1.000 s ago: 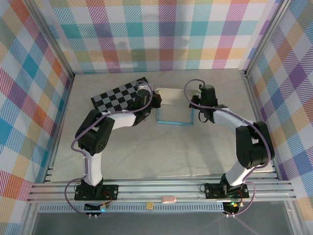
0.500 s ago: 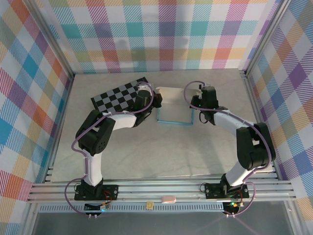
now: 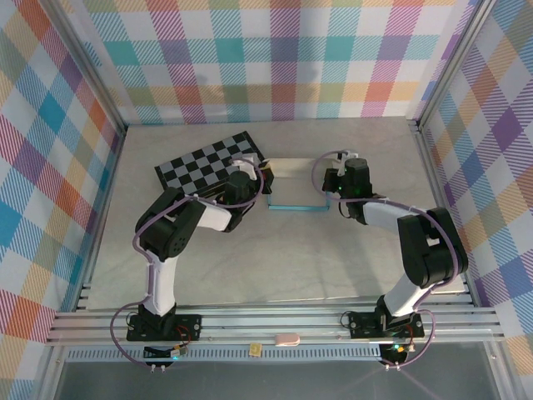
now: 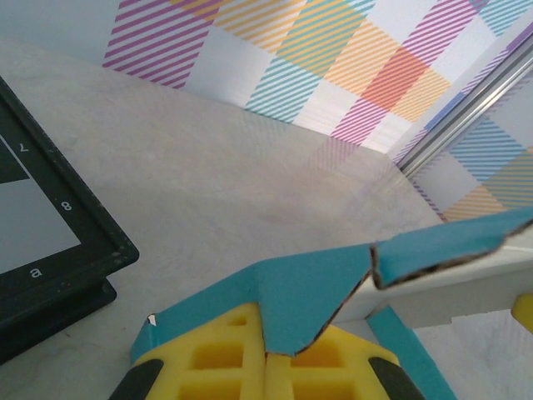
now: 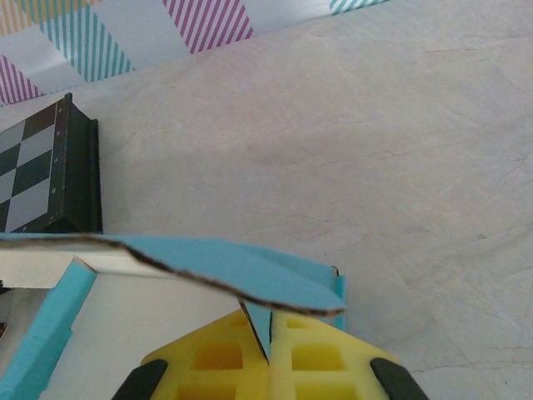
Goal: Fold the paper box
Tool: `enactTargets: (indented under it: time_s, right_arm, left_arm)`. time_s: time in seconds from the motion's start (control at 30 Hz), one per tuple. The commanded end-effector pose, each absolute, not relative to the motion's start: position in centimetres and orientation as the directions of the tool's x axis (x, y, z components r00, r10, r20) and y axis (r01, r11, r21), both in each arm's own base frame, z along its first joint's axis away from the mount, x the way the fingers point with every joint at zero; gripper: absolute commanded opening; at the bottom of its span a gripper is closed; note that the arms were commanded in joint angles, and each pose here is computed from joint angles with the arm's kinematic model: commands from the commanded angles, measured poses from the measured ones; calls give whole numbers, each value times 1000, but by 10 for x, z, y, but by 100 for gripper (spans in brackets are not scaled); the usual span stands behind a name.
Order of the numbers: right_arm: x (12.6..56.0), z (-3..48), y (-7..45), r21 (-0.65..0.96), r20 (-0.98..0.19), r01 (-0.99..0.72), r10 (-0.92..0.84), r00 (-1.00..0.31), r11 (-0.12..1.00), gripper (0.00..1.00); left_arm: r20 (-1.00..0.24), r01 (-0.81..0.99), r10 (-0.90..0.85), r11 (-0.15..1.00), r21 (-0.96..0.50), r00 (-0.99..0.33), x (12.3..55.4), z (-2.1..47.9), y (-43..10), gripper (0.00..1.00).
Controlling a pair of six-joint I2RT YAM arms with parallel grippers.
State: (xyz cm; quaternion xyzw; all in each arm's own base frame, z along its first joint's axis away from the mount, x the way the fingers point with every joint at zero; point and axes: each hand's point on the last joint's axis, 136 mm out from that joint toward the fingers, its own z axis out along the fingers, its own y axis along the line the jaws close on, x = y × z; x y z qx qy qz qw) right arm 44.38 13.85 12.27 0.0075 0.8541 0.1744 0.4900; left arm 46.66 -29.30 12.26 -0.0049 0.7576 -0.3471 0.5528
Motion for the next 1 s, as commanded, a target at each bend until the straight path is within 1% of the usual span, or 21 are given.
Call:
enactTargets:
  time_s: [0.0,0.17,0.57,0.63,0.77,0.97]
  right_arm:
    - [435,119,164,336,-834,-263,156,-529,904,0]
    - [426,103,164,327,-824,-257,141,-549,909,0]
    - [407,85,161,248,-832,-265,65,-551,932,0]
    - [404,85,161,252,-835,-268,68,-546,930,0]
    - [402,80,158,267,-812,-236,86,-577,934,0]
    - [399,74,154,278,-797,-195,112,-593,941,0]
  left_arm:
    - [-837,514,-430,660,-547,-339,447,147,-318,0]
    - [-837,513,-412,662,-547,-361,437,133,-320,0]
    - [-845,496,-377,689,-529,-379,412,107,-318,0]
    - [-847,492,-375,693,-526,-377,407,103,-318,0]
    - [-847,481,-360,705,-521,-391,398,91,-319,0]
    - [-841,450,-361,722,-526,-404,396,78,-318,0]
